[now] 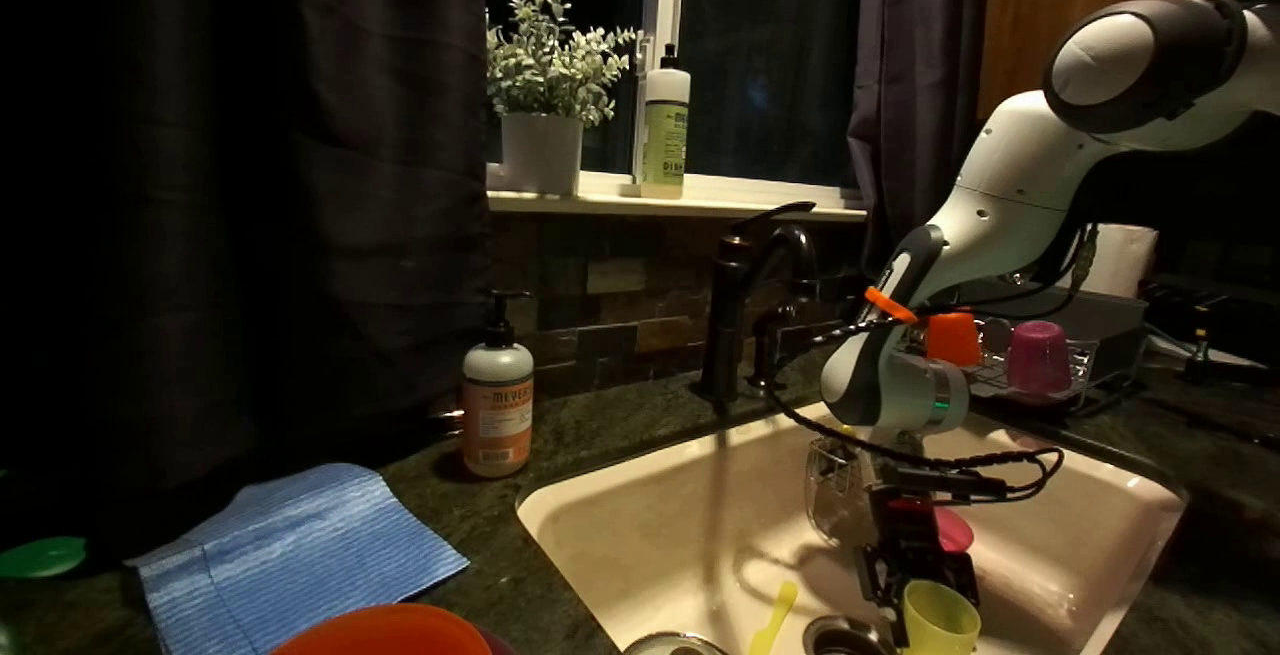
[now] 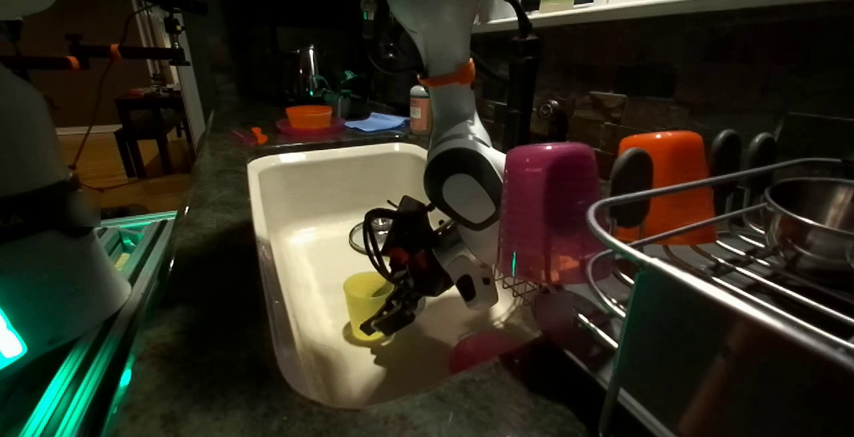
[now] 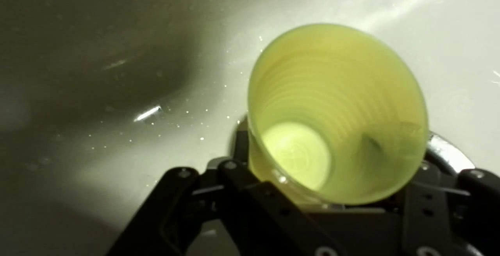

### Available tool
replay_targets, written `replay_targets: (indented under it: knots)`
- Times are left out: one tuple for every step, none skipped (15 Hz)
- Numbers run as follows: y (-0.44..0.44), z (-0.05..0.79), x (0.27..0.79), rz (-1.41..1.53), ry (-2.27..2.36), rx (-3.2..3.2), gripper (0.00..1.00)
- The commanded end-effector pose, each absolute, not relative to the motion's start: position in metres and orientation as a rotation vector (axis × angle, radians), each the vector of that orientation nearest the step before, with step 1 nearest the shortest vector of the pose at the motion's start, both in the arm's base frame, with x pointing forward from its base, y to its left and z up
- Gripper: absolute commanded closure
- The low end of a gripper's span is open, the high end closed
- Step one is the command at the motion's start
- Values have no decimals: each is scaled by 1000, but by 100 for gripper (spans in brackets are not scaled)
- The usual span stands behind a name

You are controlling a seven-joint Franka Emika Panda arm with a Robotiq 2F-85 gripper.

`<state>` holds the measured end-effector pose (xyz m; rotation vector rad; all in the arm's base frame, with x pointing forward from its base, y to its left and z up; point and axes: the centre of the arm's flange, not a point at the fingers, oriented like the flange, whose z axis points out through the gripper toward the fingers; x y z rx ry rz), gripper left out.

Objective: Put the yellow cup inside the drying rack

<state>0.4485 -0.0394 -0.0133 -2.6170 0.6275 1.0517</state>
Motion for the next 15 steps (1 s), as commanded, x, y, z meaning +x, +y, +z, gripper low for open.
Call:
replay_targets:
  knots:
    - [-39,-10,452,1052,607,-2584,53]
    - [-37,-4,452,1037,603,-2593,53]
    - [-35,4,452,1015,597,-2605,53]
    - [-33,15,452,991,594,-2617,53]
    - [-32,23,453,964,587,-2627,53]
    - [-29,33,453,946,574,-2634,53]
    - [-26,44,453,938,558,-2631,53]
    - [-22,53,452,917,548,-2645,53]
    - [-19,64,451,894,547,-2654,53]
    - [-15,72,452,885,558,-2648,53]
    - [-10,81,451,863,565,-2651,53]
    - [-6,90,450,840,569,-2662,53]
    - [-2,100,448,817,573,-2669,53]
    - [2,110,446,786,572,-2693,53]
    - [6,121,444,764,561,-2715,53]
